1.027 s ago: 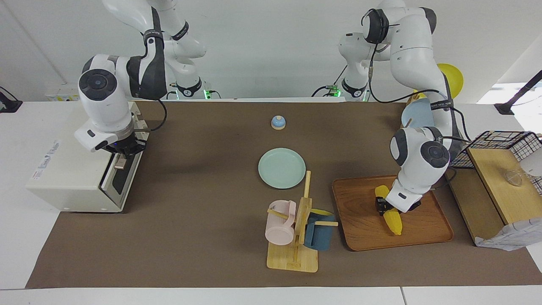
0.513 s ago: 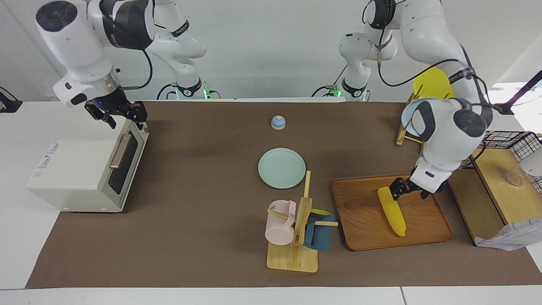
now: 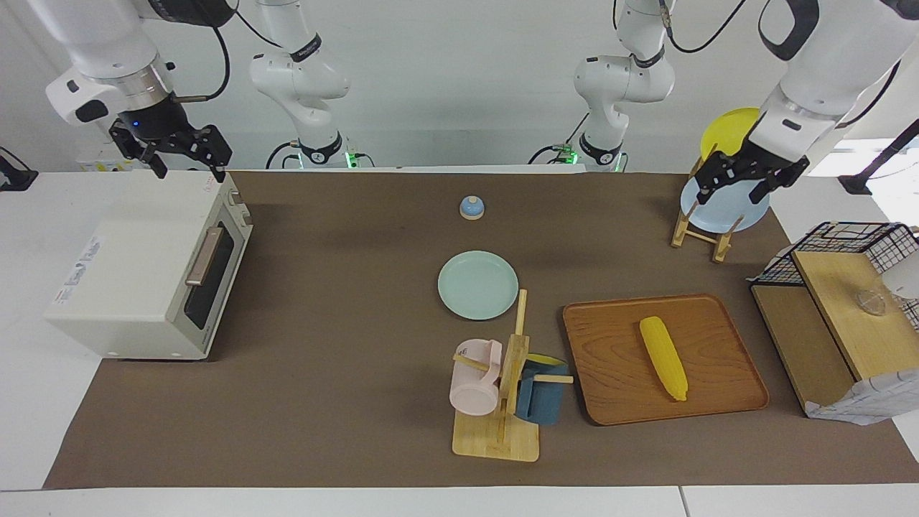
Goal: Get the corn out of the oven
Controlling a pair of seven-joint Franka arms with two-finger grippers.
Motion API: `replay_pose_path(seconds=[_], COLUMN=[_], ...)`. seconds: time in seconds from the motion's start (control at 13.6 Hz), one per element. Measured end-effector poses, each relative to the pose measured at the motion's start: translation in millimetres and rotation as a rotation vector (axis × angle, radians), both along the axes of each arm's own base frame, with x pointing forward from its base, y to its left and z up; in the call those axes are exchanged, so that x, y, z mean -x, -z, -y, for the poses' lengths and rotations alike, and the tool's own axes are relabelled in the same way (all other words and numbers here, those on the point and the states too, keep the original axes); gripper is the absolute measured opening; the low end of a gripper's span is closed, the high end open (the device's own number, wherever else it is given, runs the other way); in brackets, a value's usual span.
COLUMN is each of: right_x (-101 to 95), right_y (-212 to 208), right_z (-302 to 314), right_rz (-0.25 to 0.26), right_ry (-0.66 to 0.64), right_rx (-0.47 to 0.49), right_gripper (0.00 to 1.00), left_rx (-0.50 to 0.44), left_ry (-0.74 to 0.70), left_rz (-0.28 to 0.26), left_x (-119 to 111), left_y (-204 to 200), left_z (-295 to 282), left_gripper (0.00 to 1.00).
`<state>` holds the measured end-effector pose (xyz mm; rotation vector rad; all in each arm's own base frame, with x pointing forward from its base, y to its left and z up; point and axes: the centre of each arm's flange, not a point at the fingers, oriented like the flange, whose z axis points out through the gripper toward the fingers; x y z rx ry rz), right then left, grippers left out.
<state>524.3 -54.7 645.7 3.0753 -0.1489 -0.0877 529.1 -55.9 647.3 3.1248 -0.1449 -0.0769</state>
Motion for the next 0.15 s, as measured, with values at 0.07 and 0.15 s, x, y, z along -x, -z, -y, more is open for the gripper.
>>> replay_pose_path(seconds=[0.07, 0.15], right_x=[-1.6, -2.7], right_y=[0.8, 2.2], right_z=[5.3, 8.7], right_rz=[-0.004, -0.011], right_ry=[0.010, 0.017], right_rx=[-0.004, -0.008], right_gripper=[1.00, 1.00], left_rx=[0.000, -0.001], left_ry=[0.001, 0.002], left_rz=[-0.001, -0.005], left_x=[0.7, -0.6], left_y=[-2.3, -0.1], left_z=[0.4, 1.2], left_gripper=[1.00, 1.00])
